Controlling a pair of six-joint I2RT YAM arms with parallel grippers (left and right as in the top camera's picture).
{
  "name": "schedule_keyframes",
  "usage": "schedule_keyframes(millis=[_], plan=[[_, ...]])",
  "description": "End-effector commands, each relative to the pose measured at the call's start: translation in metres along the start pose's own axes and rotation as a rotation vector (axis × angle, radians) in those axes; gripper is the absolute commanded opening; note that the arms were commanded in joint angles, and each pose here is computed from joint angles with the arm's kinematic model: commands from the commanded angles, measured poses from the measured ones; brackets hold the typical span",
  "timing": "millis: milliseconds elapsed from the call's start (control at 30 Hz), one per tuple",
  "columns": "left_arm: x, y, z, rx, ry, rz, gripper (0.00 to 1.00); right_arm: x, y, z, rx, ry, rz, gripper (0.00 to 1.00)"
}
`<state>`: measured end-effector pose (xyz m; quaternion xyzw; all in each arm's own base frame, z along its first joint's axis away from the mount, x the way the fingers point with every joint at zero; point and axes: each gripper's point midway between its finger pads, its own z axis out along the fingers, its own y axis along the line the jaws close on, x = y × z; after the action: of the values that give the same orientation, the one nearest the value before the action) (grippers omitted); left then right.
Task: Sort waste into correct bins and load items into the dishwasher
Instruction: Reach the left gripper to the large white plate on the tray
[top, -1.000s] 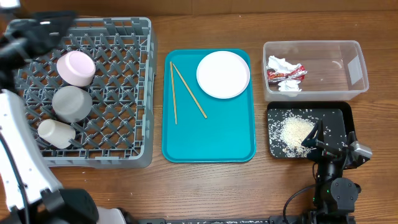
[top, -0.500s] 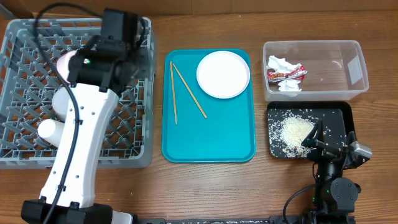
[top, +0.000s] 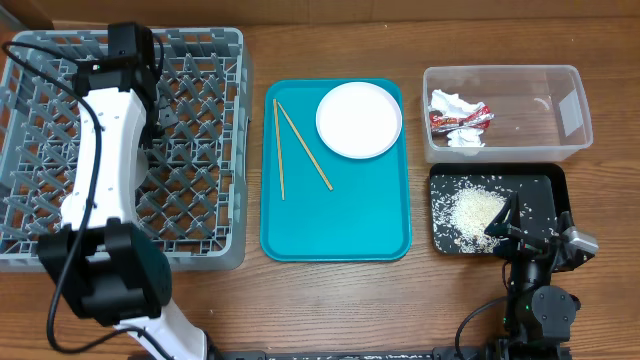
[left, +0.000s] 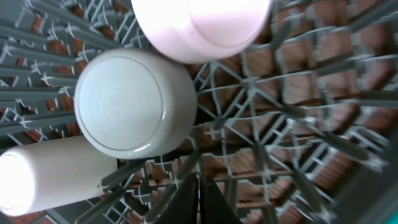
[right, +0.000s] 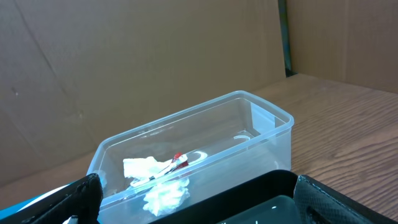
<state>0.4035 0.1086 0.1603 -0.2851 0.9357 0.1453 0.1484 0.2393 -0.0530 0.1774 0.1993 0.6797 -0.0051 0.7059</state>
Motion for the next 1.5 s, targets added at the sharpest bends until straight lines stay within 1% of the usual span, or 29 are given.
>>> schedule_keyframes(millis=[0,67,267,300,400,533,567,667,733,767,867,967,1033,1067,1133,1200,1267,1300,1333,1367,1433,1467], plan=[[-0.005,0.021,0.017,-0.105,-0.007,-0.075,0.07,0.001,-0.002,0.0,0.007,-0.008,0.002,1.0],[-0.013,0.028,0.019,-0.121,-0.034,-0.102,0.04,0.001,-0.002,0.0,0.007,-0.008,0.002,1.0],[-0.023,0.032,0.031,-0.133,-0.055,-0.128,0.04,0.001,-0.002,0.0,0.006,-0.008,0.002,1.0],[-0.028,0.027,0.035,-0.112,-0.064,-0.116,0.04,0.001,-0.002,0.0,0.007,-0.008,0.002,1.0],[-0.043,0.007,0.05,-0.043,-0.101,-0.02,0.04,0.001,-0.002,0.0,0.007,-0.008,0.002,1.0],[-0.061,0.003,0.052,-0.021,-0.166,-0.038,0.04,0.001,-0.002,0.0,0.006,-0.008,0.002,1.0],[-0.07,0.004,0.052,-0.014,-0.198,-0.041,0.04,0.001,-0.002,0.0,0.007,-0.008,0.002,1.0],[-0.081,0.007,0.056,-0.005,-0.229,-0.056,0.06,0.001,-0.002,0.0,0.007,-0.008,0.002,1.0],[-0.084,-0.001,0.064,0.036,-0.227,0.006,0.12,0.001,-0.002,0.0,0.007,-0.008,0.002,1.0],[-0.084,-0.002,0.068,0.048,-0.221,0.021,0.13,0.001,-0.002,0.0,0.007,-0.008,0.002,1.0],[-0.084,0.001,0.079,0.041,-0.207,0.016,0.12,0.001,-0.002,0.0,0.007,-0.008,0.002,1.0],[-0.084,0.011,0.082,0.029,-0.199,-0.001,0.12,0.001,-0.002,0.0,0.007,-0.008,0.002,1.0],[-0.083,0.027,0.086,-0.003,-0.181,-0.025,0.11,0.001,-0.002,0.0,0.007,-0.008,0.002,1.0],[-0.08,0.042,0.089,-0.039,-0.163,-0.093,0.09,0.001,-0.002,0.0,0.007,-0.008,0.002,1.0],[-0.075,0.061,0.094,-0.059,-0.133,-0.183,0.09,0.001,-0.002,0.0,0.007,-0.008,0.002,1.0],[-0.072,0.077,0.1,-0.057,-0.105,-0.216,0.09,0.001,-0.002,0.0,0.007,-0.008,0.002,1.0],[-0.071,0.077,0.101,-0.011,-0.09,-0.232,0.08,0.001,-0.002,0.0,0.007,-0.008,0.002,1.0],[-0.074,0.07,0.099,0.057,-0.083,-0.241,0.1,0.001,-0.002,0.0,0.007,-0.008,0.002,1.0],[-0.079,0.063,0.092,0.117,-0.089,-0.245,0.23,0.001,-0.002,0.0,0.007,-0.008,0.002,1.0],[-0.085,0.06,0.083,0.148,-0.103,-0.247,0.31,0.001,-0.002,0.0,0.007,-0.008,0.002,1.0],[-0.099,0.061,0.059,0.164,-0.152,-0.245,0.37,0.001,-0.002,0.0,0.007,-0.008,0.002,1.0],[-0.106,0.059,0.044,0.181,-0.18,-0.237,0.38,0.001,-0.002,0.0,0.007,-0.008,0.002,1.0]])
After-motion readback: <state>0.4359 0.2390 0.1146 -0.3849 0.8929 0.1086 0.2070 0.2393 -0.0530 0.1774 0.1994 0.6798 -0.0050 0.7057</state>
